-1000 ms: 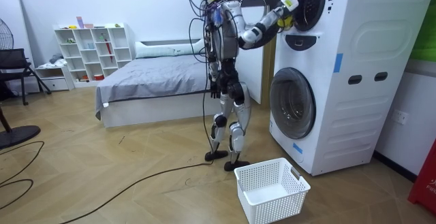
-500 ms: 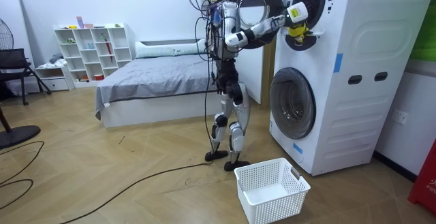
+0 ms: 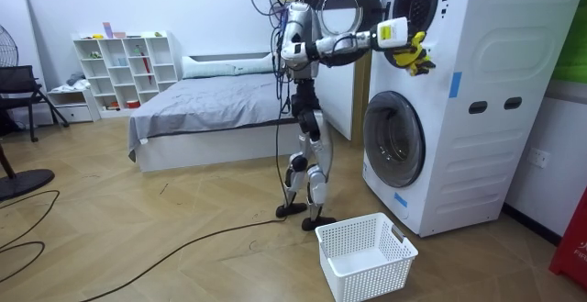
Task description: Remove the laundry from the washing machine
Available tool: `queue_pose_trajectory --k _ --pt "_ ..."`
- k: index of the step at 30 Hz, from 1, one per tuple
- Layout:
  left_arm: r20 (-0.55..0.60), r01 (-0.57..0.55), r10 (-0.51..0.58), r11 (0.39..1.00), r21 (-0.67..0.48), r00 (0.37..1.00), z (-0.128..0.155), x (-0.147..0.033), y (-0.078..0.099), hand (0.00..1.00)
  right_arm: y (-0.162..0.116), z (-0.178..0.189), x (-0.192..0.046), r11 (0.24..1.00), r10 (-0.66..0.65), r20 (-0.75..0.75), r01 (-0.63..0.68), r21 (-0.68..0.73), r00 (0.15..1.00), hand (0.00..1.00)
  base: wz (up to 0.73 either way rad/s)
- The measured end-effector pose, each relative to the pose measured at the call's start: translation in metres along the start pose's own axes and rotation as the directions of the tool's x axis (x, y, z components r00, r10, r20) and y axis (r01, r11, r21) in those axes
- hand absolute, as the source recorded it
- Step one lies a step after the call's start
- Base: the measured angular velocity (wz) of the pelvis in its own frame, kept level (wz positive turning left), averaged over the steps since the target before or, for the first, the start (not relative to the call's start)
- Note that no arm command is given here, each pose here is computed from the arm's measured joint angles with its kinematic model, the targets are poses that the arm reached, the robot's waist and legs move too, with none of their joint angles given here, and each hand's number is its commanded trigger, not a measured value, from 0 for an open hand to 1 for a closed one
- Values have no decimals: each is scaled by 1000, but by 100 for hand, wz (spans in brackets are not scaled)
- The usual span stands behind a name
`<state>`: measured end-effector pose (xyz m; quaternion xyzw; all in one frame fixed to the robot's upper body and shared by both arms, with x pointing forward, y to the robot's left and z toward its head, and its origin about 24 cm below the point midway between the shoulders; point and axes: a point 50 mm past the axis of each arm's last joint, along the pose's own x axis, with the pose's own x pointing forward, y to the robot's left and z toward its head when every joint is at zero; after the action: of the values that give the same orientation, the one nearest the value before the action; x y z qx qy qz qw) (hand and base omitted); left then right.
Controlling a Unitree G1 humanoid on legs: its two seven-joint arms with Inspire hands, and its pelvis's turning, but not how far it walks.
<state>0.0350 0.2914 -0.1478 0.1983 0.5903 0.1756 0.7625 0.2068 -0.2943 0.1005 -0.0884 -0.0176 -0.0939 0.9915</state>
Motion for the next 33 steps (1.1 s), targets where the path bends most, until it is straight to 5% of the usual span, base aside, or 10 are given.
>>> queue_pose_trajectory --k 9,16,30,31,32,33 --pt "137 63 -73 995 80 988 50 1 -20 0 -13 -73 -12 986 -122 -286 150 79 951 100 -23" --pt "163 141 -150 988 63 975 61 -3 -38 0 -6 -130 -14 967 -169 -514 243 81 841 100 -13" --pt "260 222 -216 975 7 941 103 -9 -56 0 6 -168 -9 918 -314 -633 396 -14 707 100 -6" --pt "265 223 -217 975 7 940 104 -9 -57 0 6 -169 -10 917 -317 -637 397 -18 703 22 13" --pt "272 225 -218 974 7 937 107 -10 -58 0 8 -170 -8 918 -319 -639 397 -24 700 0 24" --pt "278 230 -223 973 9 934 110 -10 -60 0 8 -170 -7 916 -326 -635 399 -30 700 0 23"
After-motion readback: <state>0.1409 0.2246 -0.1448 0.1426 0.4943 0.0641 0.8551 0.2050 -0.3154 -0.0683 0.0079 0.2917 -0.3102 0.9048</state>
